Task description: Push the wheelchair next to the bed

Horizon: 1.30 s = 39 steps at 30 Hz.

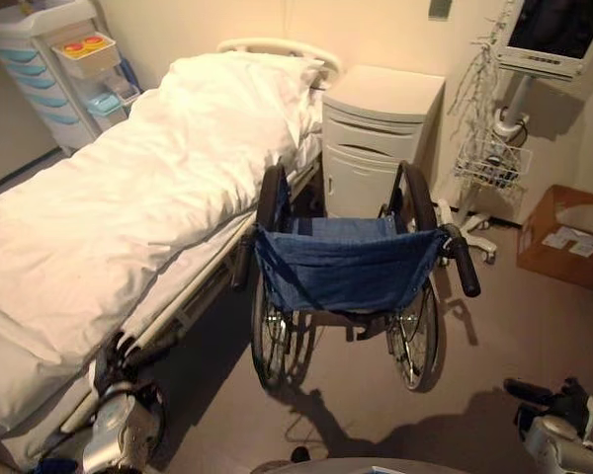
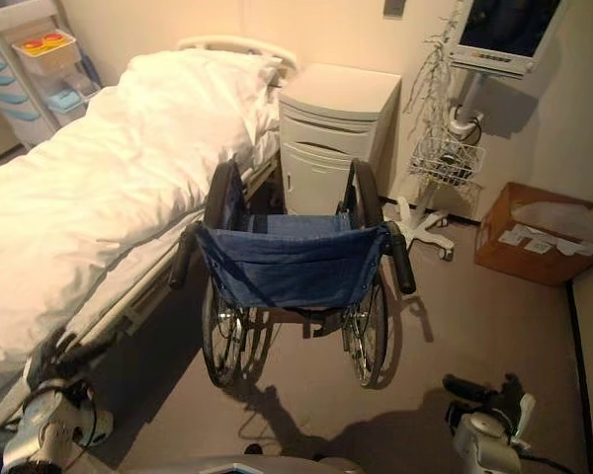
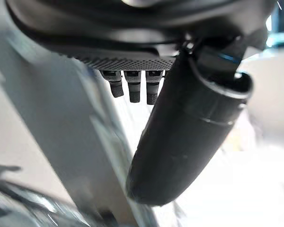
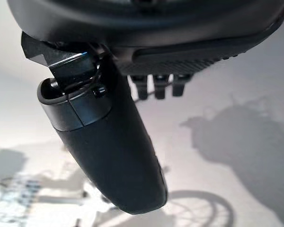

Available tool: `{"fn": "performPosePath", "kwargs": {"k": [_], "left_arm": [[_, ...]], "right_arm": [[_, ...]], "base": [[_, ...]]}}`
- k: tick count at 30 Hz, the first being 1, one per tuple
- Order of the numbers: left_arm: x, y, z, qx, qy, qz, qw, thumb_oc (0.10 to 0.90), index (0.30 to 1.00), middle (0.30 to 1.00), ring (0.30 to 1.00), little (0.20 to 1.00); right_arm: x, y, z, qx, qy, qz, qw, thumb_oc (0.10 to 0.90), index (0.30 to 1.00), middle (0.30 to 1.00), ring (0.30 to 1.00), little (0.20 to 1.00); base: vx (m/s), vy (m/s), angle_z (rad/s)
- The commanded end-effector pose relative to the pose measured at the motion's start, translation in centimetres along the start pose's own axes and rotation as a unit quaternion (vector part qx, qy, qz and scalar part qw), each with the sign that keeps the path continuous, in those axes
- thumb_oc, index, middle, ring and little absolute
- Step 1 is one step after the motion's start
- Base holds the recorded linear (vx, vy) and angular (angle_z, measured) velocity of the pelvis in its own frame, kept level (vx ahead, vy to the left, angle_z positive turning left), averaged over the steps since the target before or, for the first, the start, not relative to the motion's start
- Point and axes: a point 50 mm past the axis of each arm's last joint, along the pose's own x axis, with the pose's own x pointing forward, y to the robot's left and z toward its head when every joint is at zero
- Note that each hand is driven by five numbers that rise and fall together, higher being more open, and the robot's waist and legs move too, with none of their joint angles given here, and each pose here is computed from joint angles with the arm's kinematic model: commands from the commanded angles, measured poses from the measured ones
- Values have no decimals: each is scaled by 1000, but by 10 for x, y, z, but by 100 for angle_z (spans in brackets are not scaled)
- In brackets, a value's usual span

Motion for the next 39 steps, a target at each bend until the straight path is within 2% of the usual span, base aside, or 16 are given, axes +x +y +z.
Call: {"fn": "performPosePath", "kwargs": {"k": [1, 5, 8, 10, 11, 14, 17, 19, 20, 22, 27, 32, 39], "left_arm": [[5, -17, 32, -24, -93, 6, 995, 800, 900, 900, 900, 900], [2, -33, -15, -30, 17, -20, 999, 800, 900, 900, 900, 900], [-7, -37, -62, 19, 87, -34, 995, 800, 900, 900, 900, 900], [-12, -33, -89, 35, 150, -39, 987, 800, 900, 900, 900, 900], [-20, -28, -118, 48, 225, -45, 972, 800, 900, 900, 900, 900], [-33, -18, -148, 100, 297, -65, 948, 800, 900, 900, 900, 900], [-39, -11, -159, 138, 314, -57, 938, 800, 900, 900, 900, 900], [-47, -7, -169, 172, 346, -53, 921, 800, 900, 900, 900, 900], [-47, -7, -169, 175, 345, -52, 921, 800, 900, 900, 900, 900], [-52, -9, -174, 214, 348, -66, 910, 800, 900, 900, 900, 900], [-57, -15, -179, 230, 353, -98, 902, 800, 900, 900, 900, 900], [-61, -19, -183, 226, 381, -126, 888, 800, 900, 900, 900, 900], [-66, -19, -187, 208, 404, -121, 882, 800, 900, 900, 900, 900]], "right_arm": [[3, 5, 22, 43, -51, -28, 997, 800, 900, 900, 900, 900], [2, 17, -12, 36, 22, -18, 999, 800, 900, 900, 900, 900], [5, 18, -48, 24, 91, -5, 996, 800, 900, 900, 900, 900], [4, 17, -70, 11, 135, 14, 991, 800, 900, 900, 900, 900], [1, 19, -90, -6, 176, 37, 984, 800, 900, 900, 900, 900], [-10, 21, -123, -13, 255, 86, 963, 800, 900, 900, 900, 900], [-25, 19, -151, -31, 329, 139, 934, 800, 900, 900, 900, 900], [-35, 19, -164, -123, 351, 194, 908, 800, 900, 900, 900, 900], [-35, 19, -164, -129, 350, 196, 907, 800, 900, 900, 900, 900], [-43, 24, -171, -229, 343, 254, 875, 800, 900, 900, 900, 900], [-47, 31, -172, -184, 358, 265, 876, 800, 900, 900, 900, 900], [-45, 31, -170, -197, 343, 273, 877, 800, 900, 900, 900, 900], [-49, 36, -174, -206, 338, 277, 876, 800, 900, 900, 900, 900]], "base": [[-12, 6, 24], [-30, 2, 10], [-24, 8, 1], [0, 0, 0], [0, 0, 0], [0, 0, 0], [1, 15, -2], [0, 0, 0], [-15, 9, -3], [-24, 8, -4], [-5, 1, 1], [-31, 12, -1], [-5, 4, -2]]}}
